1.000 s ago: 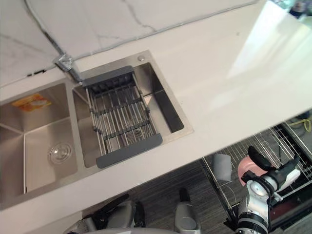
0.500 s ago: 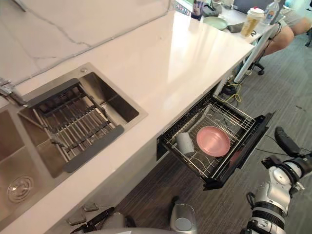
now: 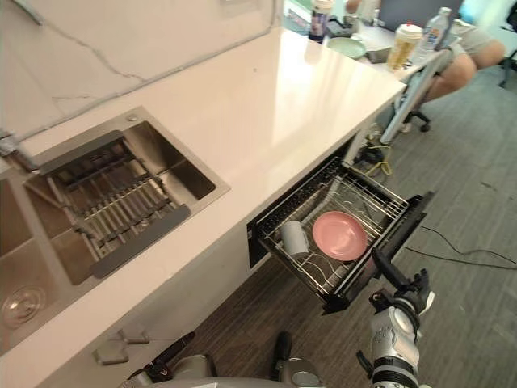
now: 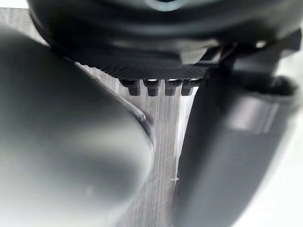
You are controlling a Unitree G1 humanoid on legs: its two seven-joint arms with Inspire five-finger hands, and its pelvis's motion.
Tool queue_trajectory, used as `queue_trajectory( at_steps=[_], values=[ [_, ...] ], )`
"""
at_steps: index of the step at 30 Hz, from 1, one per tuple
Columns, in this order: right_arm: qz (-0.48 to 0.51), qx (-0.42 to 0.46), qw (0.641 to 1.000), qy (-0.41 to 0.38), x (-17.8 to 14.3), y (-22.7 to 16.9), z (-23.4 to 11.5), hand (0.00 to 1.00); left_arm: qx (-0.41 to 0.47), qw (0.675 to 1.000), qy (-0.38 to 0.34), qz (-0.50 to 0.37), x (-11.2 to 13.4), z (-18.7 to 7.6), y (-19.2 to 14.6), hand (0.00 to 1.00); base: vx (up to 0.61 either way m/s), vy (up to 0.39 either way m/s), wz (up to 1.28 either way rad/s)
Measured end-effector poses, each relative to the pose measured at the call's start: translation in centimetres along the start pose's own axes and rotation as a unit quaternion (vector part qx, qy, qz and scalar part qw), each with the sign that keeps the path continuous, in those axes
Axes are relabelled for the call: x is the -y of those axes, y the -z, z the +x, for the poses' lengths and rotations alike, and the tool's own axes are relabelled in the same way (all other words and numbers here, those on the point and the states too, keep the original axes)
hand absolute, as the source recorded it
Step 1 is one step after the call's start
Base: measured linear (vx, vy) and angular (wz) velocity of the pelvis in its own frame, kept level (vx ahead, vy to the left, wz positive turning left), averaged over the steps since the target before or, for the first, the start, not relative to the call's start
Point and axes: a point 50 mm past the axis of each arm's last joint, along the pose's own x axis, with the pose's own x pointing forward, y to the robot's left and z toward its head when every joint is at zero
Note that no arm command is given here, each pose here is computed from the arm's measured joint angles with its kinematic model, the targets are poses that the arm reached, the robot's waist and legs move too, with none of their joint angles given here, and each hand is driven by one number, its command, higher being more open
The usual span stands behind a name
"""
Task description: Walk over to the sink, pick up the cup, carry it to the dishwasher, place the cup inside the dishwasher, then close the dishwasher door
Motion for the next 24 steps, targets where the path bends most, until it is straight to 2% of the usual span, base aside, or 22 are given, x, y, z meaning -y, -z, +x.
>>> queue_trajectory(
  at_steps=[6, 10, 12, 18, 24],
  values=[
    [0.04, -0.042, 0.998, 0.019, 1.1, 2.0, 0.1, 1.0, -0.001, 1.0, -0.004, 0.025, -0.8, 0.1, 0.1, 1.0, -0.03, 0.049, 0.33],
    [0.049, -0.044, 0.997, 0.04, 2.7, 2.7, 0.1, 1.0, -0.032, 0.998, 0.017, -0.053, -1.3, 0.1, 1.1, 1.0, 0.02, 0.034, 0.32],
    [0.062, -0.038, 0.997, 0.04, 3.0, 2.7, 0.1, 1.0, -0.032, 0.998, 0.023, -0.053, -1.4, 0.1, 1.1, 1.0, 0.02, 0.037, 0.25],
    [0.102, -0.023, 0.994, 0.004, 2.3, 2.9, 0.0, 1.0, -0.047, 0.995, 0.044, -0.074, -1.4, 0.1, 1.4, 1.0, 0.02, 0.017, 0.23],
    [0.149, -0.022, 0.989, -0.004, 1.8, 2.6, 0.3, 1.0, -0.091, 0.983, 0.093, -0.129, -2.4, -0.2, 3.7, 1.0, -0.01, 0.023, 0.41]
  ],
)
